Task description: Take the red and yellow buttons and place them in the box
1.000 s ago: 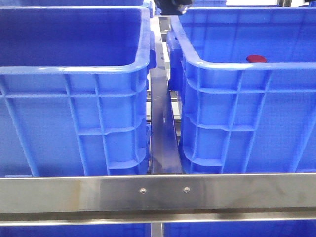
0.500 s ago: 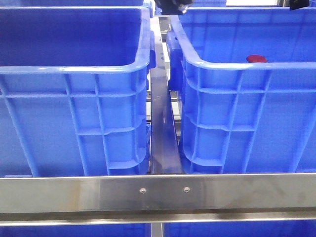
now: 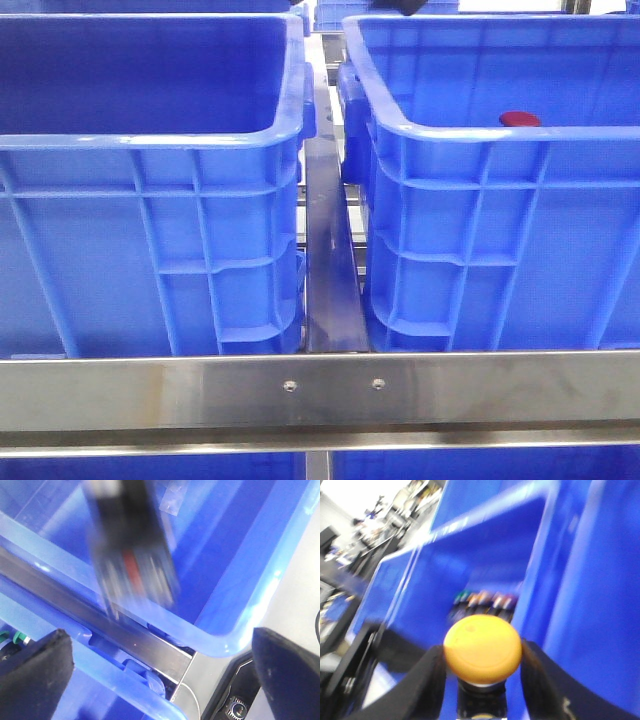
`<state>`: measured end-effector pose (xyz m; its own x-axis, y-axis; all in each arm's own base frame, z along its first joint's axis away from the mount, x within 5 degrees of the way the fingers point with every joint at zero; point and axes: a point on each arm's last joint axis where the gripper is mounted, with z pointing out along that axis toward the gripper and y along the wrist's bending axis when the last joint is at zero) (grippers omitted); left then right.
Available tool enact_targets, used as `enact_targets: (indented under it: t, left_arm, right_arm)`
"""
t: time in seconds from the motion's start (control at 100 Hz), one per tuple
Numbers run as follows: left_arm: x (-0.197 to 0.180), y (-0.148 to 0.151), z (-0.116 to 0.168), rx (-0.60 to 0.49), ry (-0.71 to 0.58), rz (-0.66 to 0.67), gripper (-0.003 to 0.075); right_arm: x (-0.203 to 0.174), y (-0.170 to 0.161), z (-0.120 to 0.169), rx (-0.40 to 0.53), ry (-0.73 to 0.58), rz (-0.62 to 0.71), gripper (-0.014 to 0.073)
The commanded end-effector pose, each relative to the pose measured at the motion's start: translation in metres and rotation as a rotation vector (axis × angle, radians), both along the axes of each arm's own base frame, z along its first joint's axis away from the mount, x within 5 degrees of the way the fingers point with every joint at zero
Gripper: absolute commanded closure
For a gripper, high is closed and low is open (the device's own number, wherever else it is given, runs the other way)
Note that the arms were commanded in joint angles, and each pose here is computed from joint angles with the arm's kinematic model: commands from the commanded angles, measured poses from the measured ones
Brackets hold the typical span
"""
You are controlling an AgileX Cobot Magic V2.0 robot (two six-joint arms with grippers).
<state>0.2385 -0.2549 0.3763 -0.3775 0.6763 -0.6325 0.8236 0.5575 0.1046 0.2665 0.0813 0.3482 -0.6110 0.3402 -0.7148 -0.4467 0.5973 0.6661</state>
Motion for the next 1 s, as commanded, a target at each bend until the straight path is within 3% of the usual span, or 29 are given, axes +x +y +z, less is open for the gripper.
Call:
enact_targets:
  t: [0.0,0.08,0.28,0.44,0.74,0.99]
  left_arm:
    - [-0.011,0.004,0.030,-0.100,-0.073,-0.012,0.0041]
    - [-0.011,0.004,0.030,-0.100,-0.073,-0.012,0.0042]
    - [-0.010,0.005,0.030,-0.095,-0.079,-0.011,0.0042]
    - [-0.010,0.005,0.030,-0.095,-0.079,-0.011,0.0042]
    - [-0.009,0.005,0.029,-0.083,-0.091,-0.009,0.0042]
    - [-0.009,0.005,0.029,-0.083,-0.091,-0.009,0.0042]
  right_arm:
    - [0.002,-0.014,0.029,-0.011,-0.153,-0.061,0.0338]
    - [0.007,-0.028,0.029,-0.088,-0.212,-0.131,0.0338]
    - [0.018,-0.054,0.025,-0.416,-0.377,-0.273,0.0338]
    - [0.032,-0.069,0.015,-0.605,-0.398,-0.392,0.0338]
    - [0.067,-0.095,-0.028,-0.738,-0.211,-0.594,0.0338]
    - [0.109,-0.101,-0.051,-0.767,-0.151,-0.602,0.0338]
